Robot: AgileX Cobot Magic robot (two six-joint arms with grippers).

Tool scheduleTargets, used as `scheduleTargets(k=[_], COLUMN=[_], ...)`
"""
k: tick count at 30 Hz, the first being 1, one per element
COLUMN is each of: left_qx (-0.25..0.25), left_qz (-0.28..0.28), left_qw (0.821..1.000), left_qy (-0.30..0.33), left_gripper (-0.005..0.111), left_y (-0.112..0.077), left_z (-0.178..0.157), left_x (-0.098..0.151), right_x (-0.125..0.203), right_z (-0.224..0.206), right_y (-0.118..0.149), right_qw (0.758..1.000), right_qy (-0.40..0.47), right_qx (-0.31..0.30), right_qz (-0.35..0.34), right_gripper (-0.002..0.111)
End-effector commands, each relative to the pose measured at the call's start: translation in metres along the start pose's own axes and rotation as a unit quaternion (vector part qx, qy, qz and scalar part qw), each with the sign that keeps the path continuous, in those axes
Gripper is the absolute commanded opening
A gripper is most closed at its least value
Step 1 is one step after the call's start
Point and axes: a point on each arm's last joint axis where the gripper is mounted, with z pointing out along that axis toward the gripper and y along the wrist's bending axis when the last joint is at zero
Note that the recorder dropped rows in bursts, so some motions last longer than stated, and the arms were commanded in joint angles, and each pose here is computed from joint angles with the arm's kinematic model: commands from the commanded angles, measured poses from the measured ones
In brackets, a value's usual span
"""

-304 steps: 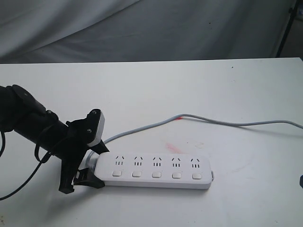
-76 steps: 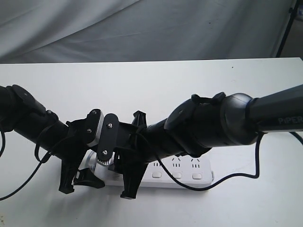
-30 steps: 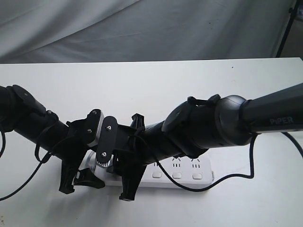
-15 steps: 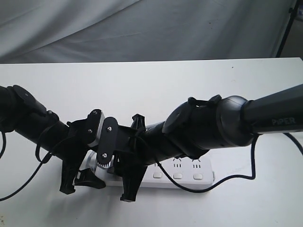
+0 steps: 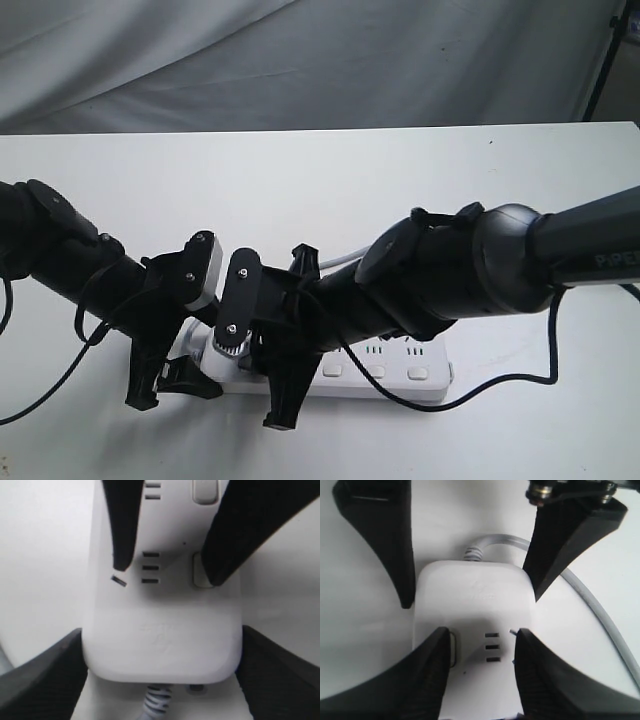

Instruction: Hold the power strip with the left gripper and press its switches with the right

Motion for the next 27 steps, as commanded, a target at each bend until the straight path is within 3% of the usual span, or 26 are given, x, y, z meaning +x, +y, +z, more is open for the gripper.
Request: scheduleTargets(k=[1, 7, 14, 27], left_qx=[0.002, 0.002, 0.002, 0.002], left_qz=[0.002, 0.002, 0.002, 0.002], left_qw=[1.000, 1.000, 1.000, 1.000], left_qy=[-0.005, -0.005, -0.005, -0.005], left_gripper=[0.054, 0.054, 0.054, 0.054], left_y=[-0.001, -0.001, -0.001, -0.001], left_z=[0.000, 0.000, 0.000, 0.000], left_x=[-0.002, -0.002, -0.002, -0.002], right_x=[-0.008, -0.015, 0.007, 0.012], right_z=[-0.009, -0.030, -0.048, -0.046], right_y=[-0.005, -0.010, -0.013, -0.008], right_qw=[1.000, 0.999, 0.999, 0.999], right_qy=[-0.018, -0.037, -0.025, -0.016], right_qx=[0.004, 0.020, 0.026, 0.018], right_qz=[0.003, 0.005, 0.032, 0.030], right_gripper=[0.040, 0.040, 0.040, 0.040])
